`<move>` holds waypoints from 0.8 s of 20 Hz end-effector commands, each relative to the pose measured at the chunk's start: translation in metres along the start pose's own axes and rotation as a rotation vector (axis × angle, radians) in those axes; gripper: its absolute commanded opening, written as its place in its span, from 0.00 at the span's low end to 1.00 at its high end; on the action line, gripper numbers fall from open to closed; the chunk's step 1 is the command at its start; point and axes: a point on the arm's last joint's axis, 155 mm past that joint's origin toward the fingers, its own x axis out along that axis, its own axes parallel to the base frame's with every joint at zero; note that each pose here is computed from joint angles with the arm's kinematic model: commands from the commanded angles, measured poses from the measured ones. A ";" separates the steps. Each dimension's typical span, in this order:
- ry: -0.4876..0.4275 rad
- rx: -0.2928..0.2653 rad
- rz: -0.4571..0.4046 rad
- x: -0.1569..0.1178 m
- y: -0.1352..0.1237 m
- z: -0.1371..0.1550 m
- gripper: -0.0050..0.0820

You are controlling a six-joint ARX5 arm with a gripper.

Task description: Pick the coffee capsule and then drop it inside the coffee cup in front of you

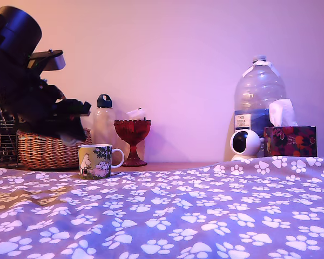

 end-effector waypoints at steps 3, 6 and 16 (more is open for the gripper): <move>-0.028 -0.008 -0.005 -0.002 0.009 0.035 0.29; -0.030 -0.019 -0.016 -0.005 0.015 0.055 0.29; -0.054 -0.038 -0.039 -0.014 0.028 0.105 0.29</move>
